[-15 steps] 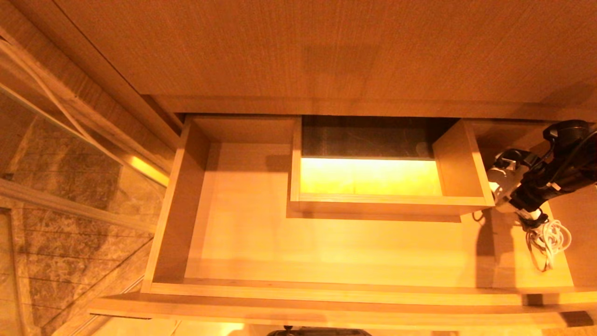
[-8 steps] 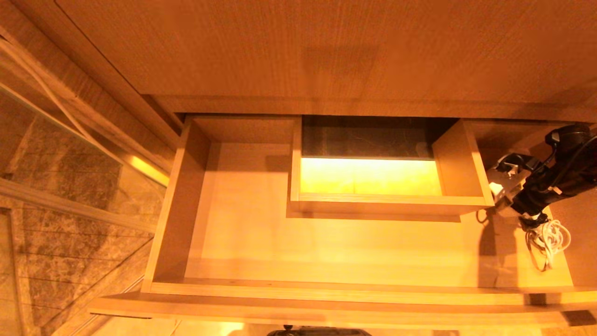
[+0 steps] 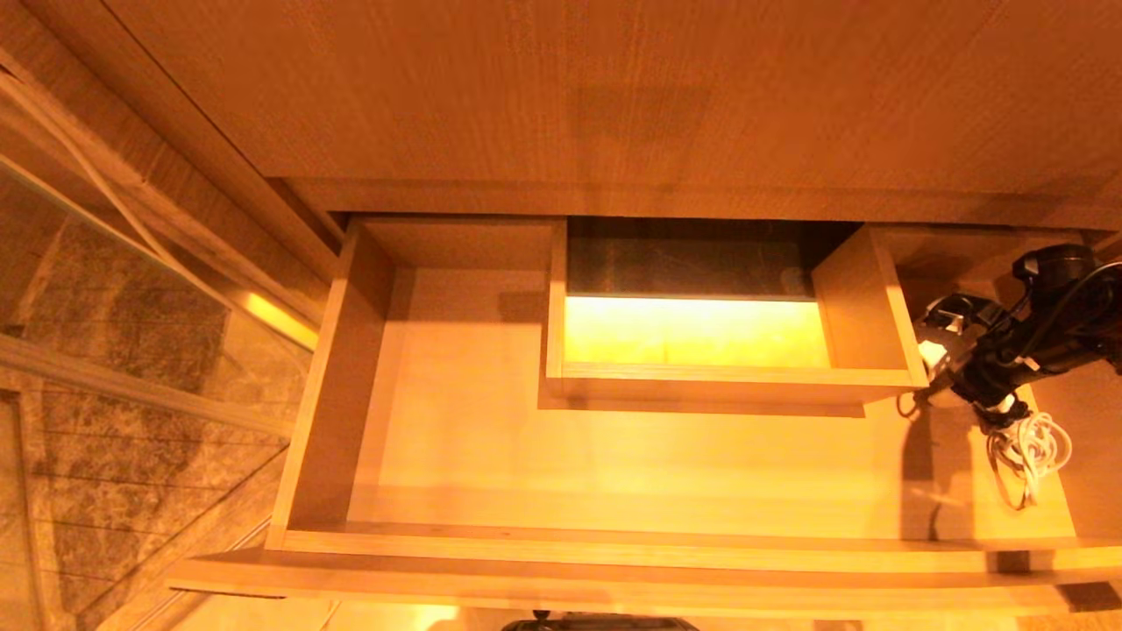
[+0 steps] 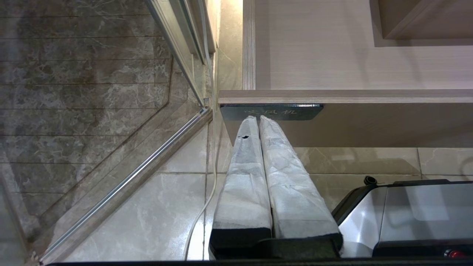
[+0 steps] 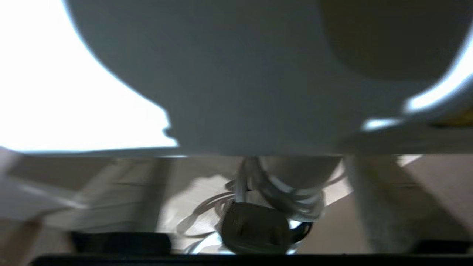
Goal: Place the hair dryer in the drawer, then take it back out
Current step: Take the hairdryer out
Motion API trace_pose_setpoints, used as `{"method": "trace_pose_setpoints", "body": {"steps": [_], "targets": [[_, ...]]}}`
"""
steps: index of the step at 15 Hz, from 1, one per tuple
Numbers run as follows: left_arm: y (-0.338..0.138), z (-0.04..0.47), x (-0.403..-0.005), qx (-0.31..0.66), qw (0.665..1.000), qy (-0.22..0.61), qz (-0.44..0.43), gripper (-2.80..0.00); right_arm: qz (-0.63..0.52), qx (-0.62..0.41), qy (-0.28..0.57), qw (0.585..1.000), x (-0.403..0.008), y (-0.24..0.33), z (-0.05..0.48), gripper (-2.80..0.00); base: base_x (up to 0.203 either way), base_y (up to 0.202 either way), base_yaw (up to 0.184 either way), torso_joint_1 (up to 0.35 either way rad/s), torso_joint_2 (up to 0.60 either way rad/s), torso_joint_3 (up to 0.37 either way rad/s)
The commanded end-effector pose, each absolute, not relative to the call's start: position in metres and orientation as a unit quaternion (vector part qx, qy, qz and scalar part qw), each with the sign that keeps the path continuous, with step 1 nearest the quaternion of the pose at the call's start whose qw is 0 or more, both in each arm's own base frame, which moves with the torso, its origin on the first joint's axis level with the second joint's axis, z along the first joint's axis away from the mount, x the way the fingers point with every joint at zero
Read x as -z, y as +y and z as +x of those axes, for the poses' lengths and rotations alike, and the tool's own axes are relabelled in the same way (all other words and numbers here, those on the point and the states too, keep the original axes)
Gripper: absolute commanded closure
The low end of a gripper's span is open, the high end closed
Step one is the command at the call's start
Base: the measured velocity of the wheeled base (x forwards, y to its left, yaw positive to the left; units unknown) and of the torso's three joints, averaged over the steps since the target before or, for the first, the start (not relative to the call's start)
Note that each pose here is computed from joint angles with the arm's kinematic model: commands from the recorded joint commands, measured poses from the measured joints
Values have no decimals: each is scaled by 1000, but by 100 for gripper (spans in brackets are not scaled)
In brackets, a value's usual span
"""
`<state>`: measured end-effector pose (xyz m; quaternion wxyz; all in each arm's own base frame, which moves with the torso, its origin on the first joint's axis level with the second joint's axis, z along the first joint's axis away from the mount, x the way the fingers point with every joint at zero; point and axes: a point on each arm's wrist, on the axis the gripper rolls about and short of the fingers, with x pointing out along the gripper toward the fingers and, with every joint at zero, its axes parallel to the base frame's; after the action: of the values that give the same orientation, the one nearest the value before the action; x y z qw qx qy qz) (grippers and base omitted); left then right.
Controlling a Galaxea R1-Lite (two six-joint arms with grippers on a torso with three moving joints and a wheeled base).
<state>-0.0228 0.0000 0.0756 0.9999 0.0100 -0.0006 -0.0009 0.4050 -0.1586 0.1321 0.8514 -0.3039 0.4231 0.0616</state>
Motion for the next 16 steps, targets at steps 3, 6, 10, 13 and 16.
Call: {"method": "trace_pose_setpoints", "body": {"steps": [3,6,10,13,16], "targets": [[0,-23,-75,1,1000,0,10,0,-307,-61,425,850,-132,-159,404,0,0,0,0,0,0,0],[0,-23,-75,1,1000,0,10,0,-307,-61,425,849,-137,-157,400,0,0,0,0,0,0,0],[0,-23,-75,1,1000,0,10,0,-311,-61,420,850,-148,-155,395,0,0,0,0,0,0,0],[0,-23,-75,1,1000,0,10,0,-324,-55,412,850,-175,-152,377,0,0,0,0,0,0,0],[0,-23,-75,1,1000,0,10,0,-334,-32,398,854,-211,-151,349,0,0,0,0,0,0,0]]}}
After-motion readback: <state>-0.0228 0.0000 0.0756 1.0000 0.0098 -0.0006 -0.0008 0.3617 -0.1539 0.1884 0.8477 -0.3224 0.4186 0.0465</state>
